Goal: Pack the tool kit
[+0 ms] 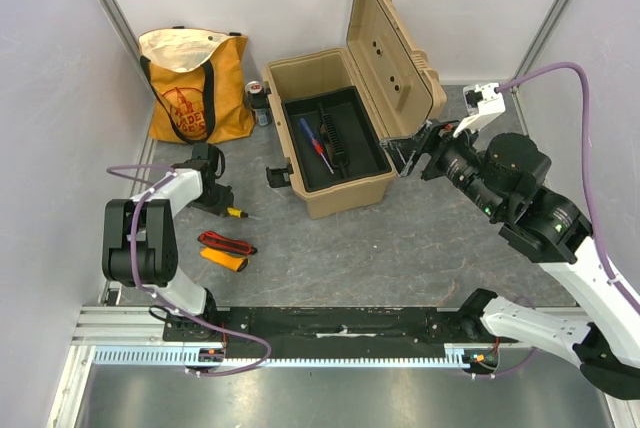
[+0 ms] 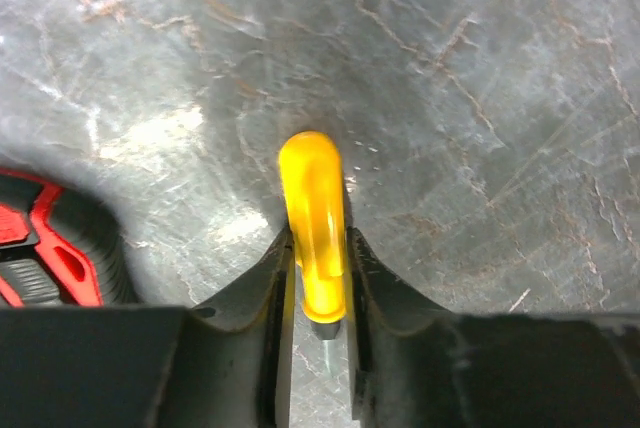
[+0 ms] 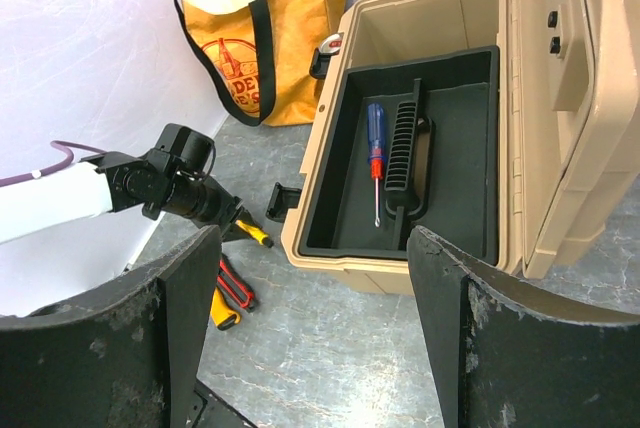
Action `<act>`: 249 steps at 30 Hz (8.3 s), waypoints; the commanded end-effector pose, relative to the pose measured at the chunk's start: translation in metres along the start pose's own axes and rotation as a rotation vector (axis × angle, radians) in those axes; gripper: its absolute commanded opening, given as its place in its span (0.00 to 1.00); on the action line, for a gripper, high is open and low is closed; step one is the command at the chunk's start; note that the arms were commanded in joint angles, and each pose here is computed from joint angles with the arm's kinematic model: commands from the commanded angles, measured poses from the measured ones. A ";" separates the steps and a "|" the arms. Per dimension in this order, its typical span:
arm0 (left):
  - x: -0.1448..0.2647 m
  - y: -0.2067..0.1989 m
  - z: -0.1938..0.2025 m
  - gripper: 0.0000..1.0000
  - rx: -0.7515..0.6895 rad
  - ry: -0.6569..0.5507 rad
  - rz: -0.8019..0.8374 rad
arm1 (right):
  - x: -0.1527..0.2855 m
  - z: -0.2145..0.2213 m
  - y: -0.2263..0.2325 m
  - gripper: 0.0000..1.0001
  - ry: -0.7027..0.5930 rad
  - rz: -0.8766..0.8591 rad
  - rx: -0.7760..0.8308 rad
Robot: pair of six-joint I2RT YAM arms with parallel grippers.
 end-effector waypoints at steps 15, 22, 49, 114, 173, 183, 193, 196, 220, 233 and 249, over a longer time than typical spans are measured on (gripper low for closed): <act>0.096 -0.048 -0.027 0.02 -0.386 -0.147 0.423 | -0.001 -0.008 0.000 0.82 -0.029 0.014 0.013; 0.221 -0.076 -0.008 0.02 -0.545 -0.122 0.996 | 0.000 -0.011 -0.002 0.82 -0.045 0.026 0.006; 0.190 -0.161 0.137 0.06 -0.843 -0.127 0.767 | 0.002 -0.001 -0.008 0.82 -0.038 0.048 0.009; 0.040 0.096 0.012 0.91 -0.224 -0.116 0.099 | -0.012 0.005 -0.002 0.83 0.004 0.029 0.009; 0.027 0.077 0.028 0.10 -0.571 -0.036 0.273 | -0.015 0.003 0.004 0.83 0.000 -0.011 -0.011; 0.075 0.057 0.018 0.02 -0.555 -0.083 0.380 | -0.013 0.002 0.005 0.83 -0.007 -0.013 -0.014; 0.189 -0.013 0.031 0.02 -0.610 -0.038 0.746 | -0.013 0.001 0.004 0.83 -0.009 -0.011 -0.012; 0.226 -0.039 0.051 0.02 -0.641 -0.026 0.848 | -0.011 0.001 0.004 0.83 -0.010 -0.008 -0.012; 0.250 -0.218 0.227 0.05 -0.703 0.033 0.948 | 0.008 -0.001 -0.009 0.83 -0.028 0.048 -0.003; 0.195 -0.227 0.244 0.13 -0.638 0.001 0.805 | 0.014 -0.001 -0.014 0.83 -0.030 0.074 0.006; 0.186 -0.231 0.254 0.54 -0.634 0.042 0.789 | 0.023 -0.005 -0.017 0.83 -0.040 0.084 0.004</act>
Point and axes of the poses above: each gripper's point midway between its finger pads, its own x axis back along the fingers, its own y axis along the line the jaws close on, z = x × y, the point moved 5 cm from there along x, back along the fingers, and after that the axes turned 6 degrees about x, right-handed, at the moved point
